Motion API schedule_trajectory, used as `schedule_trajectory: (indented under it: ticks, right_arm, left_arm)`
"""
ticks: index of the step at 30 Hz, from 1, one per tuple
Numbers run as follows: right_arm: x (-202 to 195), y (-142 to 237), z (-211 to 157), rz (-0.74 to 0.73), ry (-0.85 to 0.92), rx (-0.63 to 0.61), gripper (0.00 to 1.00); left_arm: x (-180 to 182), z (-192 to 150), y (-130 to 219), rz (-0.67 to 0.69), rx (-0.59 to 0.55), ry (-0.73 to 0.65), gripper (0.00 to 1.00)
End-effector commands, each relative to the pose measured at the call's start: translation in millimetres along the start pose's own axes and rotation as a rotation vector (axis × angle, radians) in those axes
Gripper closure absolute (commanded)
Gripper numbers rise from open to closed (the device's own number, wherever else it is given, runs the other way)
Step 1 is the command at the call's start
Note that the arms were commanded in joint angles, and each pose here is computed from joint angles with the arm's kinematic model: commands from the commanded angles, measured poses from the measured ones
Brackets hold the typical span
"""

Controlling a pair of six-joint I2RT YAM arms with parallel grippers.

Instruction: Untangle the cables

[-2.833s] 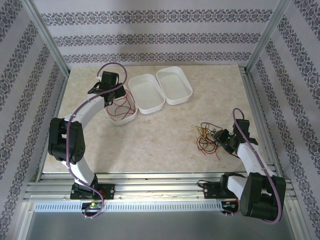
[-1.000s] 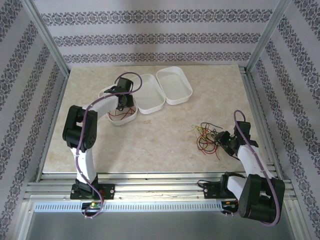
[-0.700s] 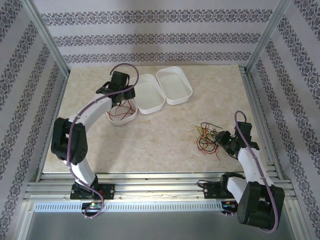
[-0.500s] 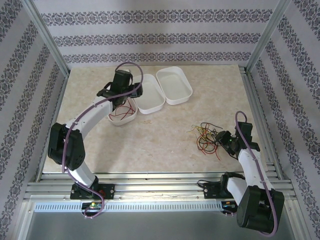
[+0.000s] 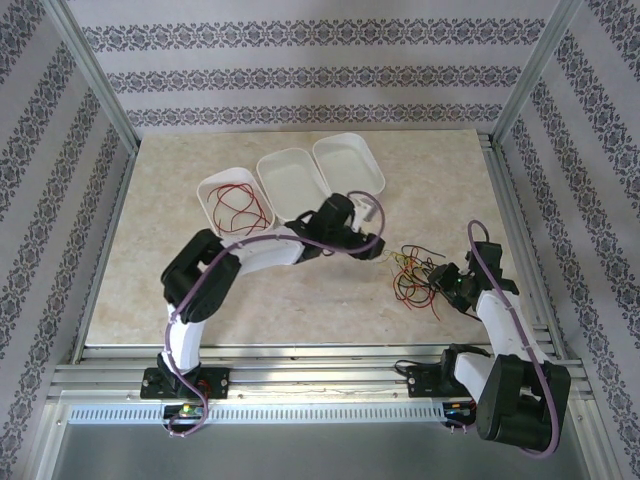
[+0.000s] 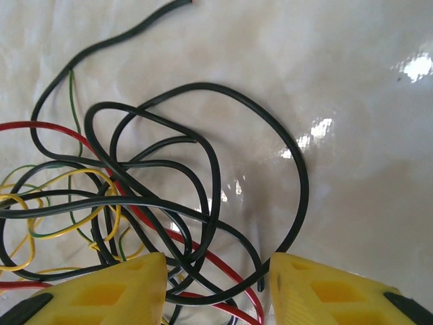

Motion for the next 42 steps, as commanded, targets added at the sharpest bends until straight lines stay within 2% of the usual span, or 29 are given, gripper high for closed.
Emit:
schedule_trajectory:
  ticks: [1, 6, 10, 12, 22, 30, 33, 36, 42]
  right_arm:
    - [8.5, 1.2, 5.2, 0.036, 0.033, 0.006, 0.56]
    - [9.5, -0.4, 5.0, 0.036, 0.035, 0.010, 0.56]
    - [9.3, 0.0, 4.3, 0.032, 0.034, 0.006, 0.56]
    - [9.0, -0.1, 4.0, 0.029, 0.032, 0.003, 0.56]
    - [7.5, -0.4, 4.3, 0.013, 0.029, -0.009, 0.56]
    - [7.5, 0.2, 3.7, 0.015, 0.028, -0.012, 0.56]
    - [7.2, 0.2, 3.6, 0.013, 0.025, -0.015, 0.56]
    - [7.0, -0.4, 3.1, 0.013, 0.024, -0.015, 0.56]
    - [7.2, 0.4, 3.7, 0.014, 0.024, -0.023, 0.56]
  left_arm:
    - [-41.2, 23.6, -6.0, -0.137, -0.083, -0.172, 0.32]
    - [-58.2, 24.5, -23.8, -0.082, -0.025, -0.194, 0.46]
    - [-64.0, 31.6, -36.2, 0.035, 0.069, -0.167, 0.47]
    - [-68.6, 33.5, -40.8, 0.051, 0.101, -0.159, 0.47]
    - [-87.6, 32.6, -65.3, -0.030, 0.182, -0.120, 0.51]
    - [-83.6, 23.7, -83.1, 0.000, 0.264, -0.090, 0.52]
    - [-81.7, 20.3, -86.8, 0.009, 0.283, -0.084, 0.59]
    - [-81.4, 17.8, -89.7, 0.006, 0.300, -0.077, 0.61]
    - [-76.5, 13.8, -92.5, 0.044, 0.321, -0.072, 0.60]
Point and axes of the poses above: each hand's point on the last joint's axis, 136 mm out from that joint toward the fingers, its own y axis back along the fingers, its own x axis along the line the jaws close on, z = x × y, the point moved 10 cm from there along y, back along the fingers, and after that the axes turned 10 degrees about y, right-handed, at the moved point
